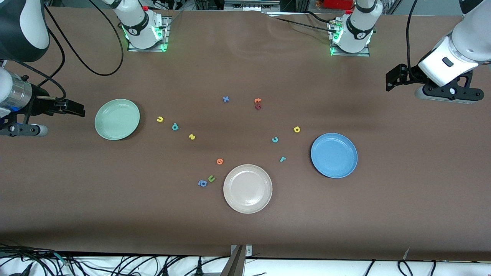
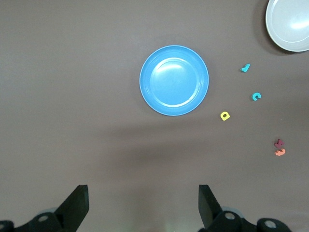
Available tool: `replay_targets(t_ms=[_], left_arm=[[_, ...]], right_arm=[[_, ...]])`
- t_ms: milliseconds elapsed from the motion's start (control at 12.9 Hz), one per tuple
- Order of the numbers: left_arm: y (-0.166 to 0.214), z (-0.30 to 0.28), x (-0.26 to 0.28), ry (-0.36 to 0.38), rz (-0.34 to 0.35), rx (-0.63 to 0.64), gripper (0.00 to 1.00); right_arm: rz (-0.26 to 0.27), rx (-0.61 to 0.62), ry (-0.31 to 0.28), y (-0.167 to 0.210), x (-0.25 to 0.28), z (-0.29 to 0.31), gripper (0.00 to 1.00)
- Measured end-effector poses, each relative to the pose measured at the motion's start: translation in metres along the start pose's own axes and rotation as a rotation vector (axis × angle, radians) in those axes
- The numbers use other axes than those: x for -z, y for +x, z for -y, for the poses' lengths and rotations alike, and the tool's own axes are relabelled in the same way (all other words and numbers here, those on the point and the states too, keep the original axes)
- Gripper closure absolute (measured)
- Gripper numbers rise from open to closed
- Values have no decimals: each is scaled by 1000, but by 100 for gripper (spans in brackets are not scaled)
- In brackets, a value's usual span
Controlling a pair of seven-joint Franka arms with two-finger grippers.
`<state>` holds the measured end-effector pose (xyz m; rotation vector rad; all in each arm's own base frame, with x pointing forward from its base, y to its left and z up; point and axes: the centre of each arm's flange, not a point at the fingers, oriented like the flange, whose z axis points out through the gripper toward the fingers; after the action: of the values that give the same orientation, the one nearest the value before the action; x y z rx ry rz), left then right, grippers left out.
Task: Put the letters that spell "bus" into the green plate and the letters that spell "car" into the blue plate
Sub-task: 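Grasp yellow u with the right gripper while the left gripper grasps yellow d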
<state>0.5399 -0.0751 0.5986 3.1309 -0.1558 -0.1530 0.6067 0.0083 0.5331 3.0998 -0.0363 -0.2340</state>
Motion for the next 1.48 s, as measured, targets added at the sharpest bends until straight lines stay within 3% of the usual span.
replay_targets(t_ms=[466,699,932,1476], left_arm=[[8,-36,-20,-9,44,-66,0],[14,-68,-41,-44,87,-110,0],[37,-82,-72,-79,88,-75,0],[78,-148,-204,-89,101,171,0]], right_arm=[[-4,17,2,-1,2,10,0],[-21,-5,7,-9,13,47,0],[-2,-50,5,-18,8,89,1],[57,-92,-7,-14,-140,110,1]])
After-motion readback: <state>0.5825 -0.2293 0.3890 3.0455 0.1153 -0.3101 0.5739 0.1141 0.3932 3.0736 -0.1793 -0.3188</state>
